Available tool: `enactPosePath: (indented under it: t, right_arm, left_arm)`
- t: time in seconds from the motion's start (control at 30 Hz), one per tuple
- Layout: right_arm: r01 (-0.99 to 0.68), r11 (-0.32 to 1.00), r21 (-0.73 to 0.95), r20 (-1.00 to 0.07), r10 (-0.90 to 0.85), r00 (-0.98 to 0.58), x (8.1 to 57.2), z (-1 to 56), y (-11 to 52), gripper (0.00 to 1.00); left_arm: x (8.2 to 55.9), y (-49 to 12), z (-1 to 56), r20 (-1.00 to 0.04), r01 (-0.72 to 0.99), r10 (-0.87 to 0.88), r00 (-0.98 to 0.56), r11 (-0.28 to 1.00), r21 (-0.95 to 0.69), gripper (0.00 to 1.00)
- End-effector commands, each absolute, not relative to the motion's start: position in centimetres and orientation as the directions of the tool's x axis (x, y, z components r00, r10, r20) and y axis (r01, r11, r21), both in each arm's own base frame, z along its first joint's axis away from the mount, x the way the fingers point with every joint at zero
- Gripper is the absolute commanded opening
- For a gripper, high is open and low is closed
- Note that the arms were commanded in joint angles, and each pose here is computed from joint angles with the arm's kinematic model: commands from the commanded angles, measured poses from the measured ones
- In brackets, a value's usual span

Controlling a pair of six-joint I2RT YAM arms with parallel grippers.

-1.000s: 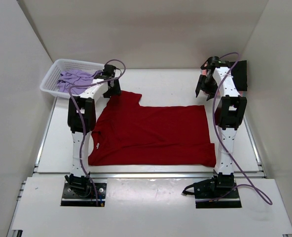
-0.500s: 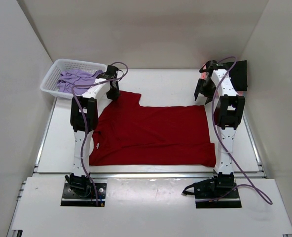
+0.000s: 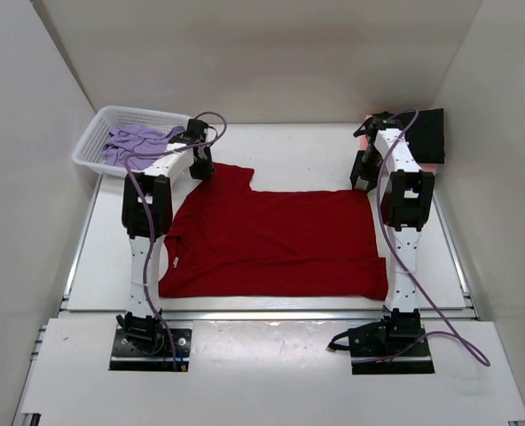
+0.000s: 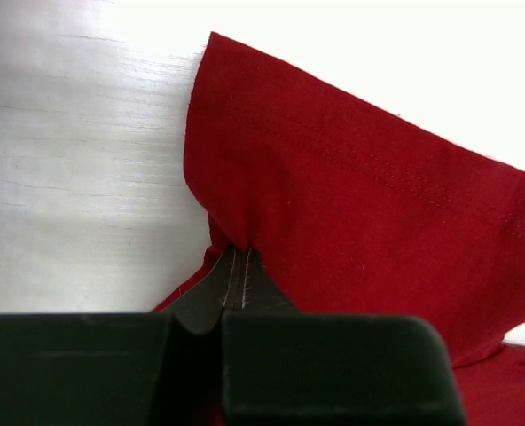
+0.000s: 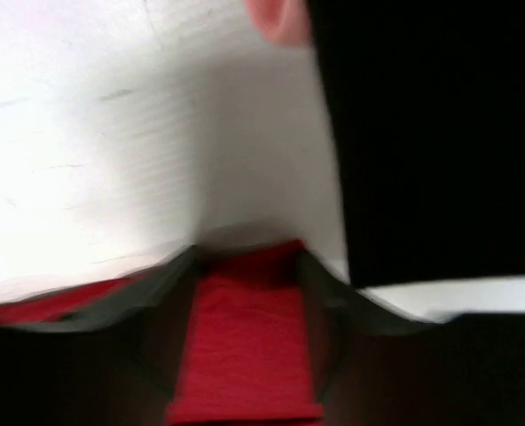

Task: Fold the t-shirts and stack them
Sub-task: Grap the side of the flattened tshirt furthest away from the robot with both arms

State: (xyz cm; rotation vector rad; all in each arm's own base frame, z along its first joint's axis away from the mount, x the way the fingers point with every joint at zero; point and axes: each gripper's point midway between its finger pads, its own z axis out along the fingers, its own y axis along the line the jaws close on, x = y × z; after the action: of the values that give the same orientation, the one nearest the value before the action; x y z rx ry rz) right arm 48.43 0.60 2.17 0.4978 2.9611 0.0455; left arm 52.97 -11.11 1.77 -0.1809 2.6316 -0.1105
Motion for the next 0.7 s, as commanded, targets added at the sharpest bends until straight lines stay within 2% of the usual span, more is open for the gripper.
enactPosePath:
  t: [0.0, 0.03, 0.07, 0.27, 0.4, 0.5, 0.63, 0.67]
  right_arm:
    - [0.336, 0.942, 0.006, -0.087, 0.335, -0.938, 47.4, 1.4, 0.5, 0.38]
    - [0.339, 0.941, 0.009, -0.091, 0.338, -0.937, 47.4, 1.8, 0.5, 0.06]
    - [0.342, 0.94, 0.009, -0.097, 0.341, -0.935, 47.4, 2.2, 0.2, 0.0]
    - [0.326, 0.945, 0.022, -0.213, 0.323, -0.922, 49.4, 5.8, -1.0, 0.0]
    - [0.302, 0.953, 0.023, -0.247, 0.298, -0.922, 49.3, 7.8, -1.3, 0.0]
    - [0.288, 0.957, 0.025, -0.242, 0.285, -0.928, 48.2, 9.2, -1.0, 0.0]
    - [0.283, 0.959, -0.011, -0.179, 0.276, -0.944, 45.1, 8.3, -0.6, 0.0]
    - [0.267, 0.964, -0.01, -0.218, 0.259, -0.941, 45.1, 9.6, -0.5, 0.0]
  left_arm:
    - [51.3, -11.5, 2.1, -0.435, -0.1, -0.154, -0.887, 0.984, -0.145, 0.0]
    - [51.5, -11.6, 2.4, -0.444, -0.096, -0.155, -0.883, 0.984, -0.152, 0.0]
    - [51.6, -11.4, 2.6, -0.447, -0.101, -0.159, -0.88, 0.983, -0.151, 0.0]
    - [50.8, -10.8, 5.3, -0.469, -0.096, -0.173, -0.866, 0.978, -0.183, 0.0]
    - [49.0, -10.0, 7.6, -0.467, -0.116, -0.221, -0.856, 0.963, -0.243, 0.0]
    - [47.1, -9.8, 9.2, -0.465, -0.114, -0.24, -0.852, 0.952, -0.283, 0.0]
    - [44.8, -10.1, 10.0, -0.46, -0.104, -0.241, -0.854, 0.947, -0.302, 0.0]
    - [44.1, -10.5, 10.3, -0.463, -0.089, -0.226, -0.857, 0.95, -0.3, 0.0]
